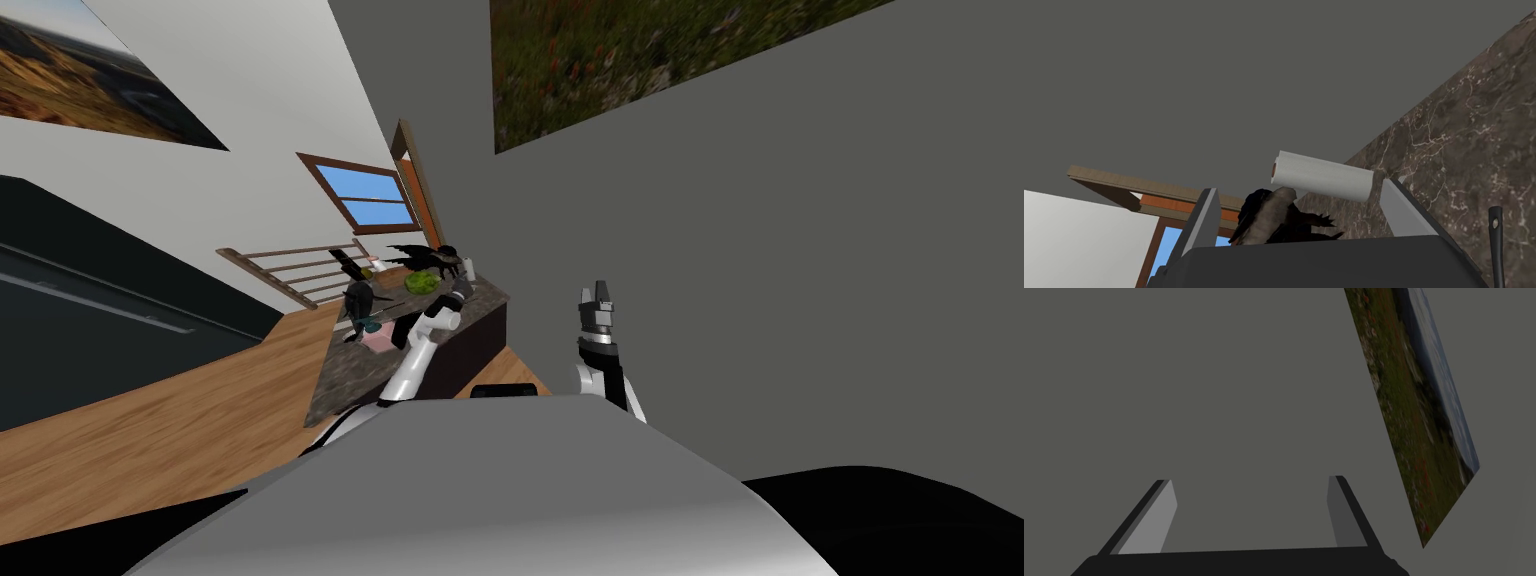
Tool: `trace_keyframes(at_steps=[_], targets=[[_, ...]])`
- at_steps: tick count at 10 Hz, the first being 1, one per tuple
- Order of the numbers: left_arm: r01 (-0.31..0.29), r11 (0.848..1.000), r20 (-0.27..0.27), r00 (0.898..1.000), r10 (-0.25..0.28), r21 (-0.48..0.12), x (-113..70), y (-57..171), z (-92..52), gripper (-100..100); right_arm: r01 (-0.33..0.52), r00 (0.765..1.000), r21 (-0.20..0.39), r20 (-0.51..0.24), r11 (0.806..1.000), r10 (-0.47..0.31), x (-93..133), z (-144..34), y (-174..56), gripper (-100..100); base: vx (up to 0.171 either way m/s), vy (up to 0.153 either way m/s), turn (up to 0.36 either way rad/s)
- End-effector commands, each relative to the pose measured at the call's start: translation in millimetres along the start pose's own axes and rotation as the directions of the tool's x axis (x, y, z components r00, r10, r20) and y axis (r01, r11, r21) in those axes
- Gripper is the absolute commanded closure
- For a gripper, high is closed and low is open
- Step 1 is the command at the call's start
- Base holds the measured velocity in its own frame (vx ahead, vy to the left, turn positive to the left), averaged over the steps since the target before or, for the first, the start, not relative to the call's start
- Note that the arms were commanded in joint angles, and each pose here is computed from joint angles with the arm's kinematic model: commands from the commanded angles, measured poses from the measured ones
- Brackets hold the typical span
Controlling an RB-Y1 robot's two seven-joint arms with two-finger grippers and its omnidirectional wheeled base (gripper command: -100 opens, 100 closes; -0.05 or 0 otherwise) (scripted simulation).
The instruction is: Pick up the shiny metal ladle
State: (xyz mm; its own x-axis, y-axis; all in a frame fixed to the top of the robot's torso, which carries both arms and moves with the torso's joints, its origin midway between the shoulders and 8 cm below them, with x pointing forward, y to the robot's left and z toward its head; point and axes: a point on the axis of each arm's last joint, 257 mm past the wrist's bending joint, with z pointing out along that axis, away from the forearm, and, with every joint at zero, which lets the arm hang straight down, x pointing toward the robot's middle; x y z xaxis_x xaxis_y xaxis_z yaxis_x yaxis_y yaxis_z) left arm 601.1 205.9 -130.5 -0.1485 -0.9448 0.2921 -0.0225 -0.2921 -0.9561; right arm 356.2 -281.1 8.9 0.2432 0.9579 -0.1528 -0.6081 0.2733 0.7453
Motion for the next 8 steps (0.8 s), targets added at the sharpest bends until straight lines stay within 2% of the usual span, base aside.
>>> trace_keyframes(at_steps=[1, 2, 5, 6, 7, 8], targets=[[0.026, 0.998, 0.011, 1.0, -0.026, -0.051, -2.8, 8.2, 12.5, -100, 0.0, 1.0, 0.0, 0.0, 1.0, 0.0, 0.0, 0.0, 0.0, 0, 0.001, 0.01, 0.032], [0.027, 0.997, 0.019, 0.999, -0.026, -0.071, -5.9, 15.3, 13.5, -100, 0.0, 1.0, 0.0, 0.0, 1.0, 0.0, 0.0, 0.0, 0.0, 0, 0.002, 0.011, 0.013], [0.083, 0.984, 0.048, 0.996, -0.076, -0.16, -10.6, 29.1, 33.9, -100, 0.0, 1.0, 0.0, 0.0, 1.0, 0.0, 0.0, 0.0, 0.0, 0, -0.002, 0.012, 0.023], [0.086, 0.976, 0.064, 0.995, -0.074, -0.198, -15.5, 41.7, 33.4, -100, 0.0, 1.0, 0.0, 0.0, 1.0, 0.0, 0.0, 0.0, 0.0, 0, -0.003, 0.008, 0.013], [0.086, 0.976, 0.064, 0.995, -0.074, -0.198, -15.5, 41.7, 33.4, -100, 0.0, 1.0, 0.0, 0.0, 1.0, 0.0, 0.0, 0.0, 0.0, 0, 0.0, 0.0, 0.0], [0.116, 0.964, 0.085, 0.991, -0.099, -0.238, -18.6, 48.7, 42.5, -100, 0.0, 1.0, 0.0, 0.0, 1.0, 0.0, 0.0, 0.0, 0.0, 0, -0.003, 0.009, 0.035]])
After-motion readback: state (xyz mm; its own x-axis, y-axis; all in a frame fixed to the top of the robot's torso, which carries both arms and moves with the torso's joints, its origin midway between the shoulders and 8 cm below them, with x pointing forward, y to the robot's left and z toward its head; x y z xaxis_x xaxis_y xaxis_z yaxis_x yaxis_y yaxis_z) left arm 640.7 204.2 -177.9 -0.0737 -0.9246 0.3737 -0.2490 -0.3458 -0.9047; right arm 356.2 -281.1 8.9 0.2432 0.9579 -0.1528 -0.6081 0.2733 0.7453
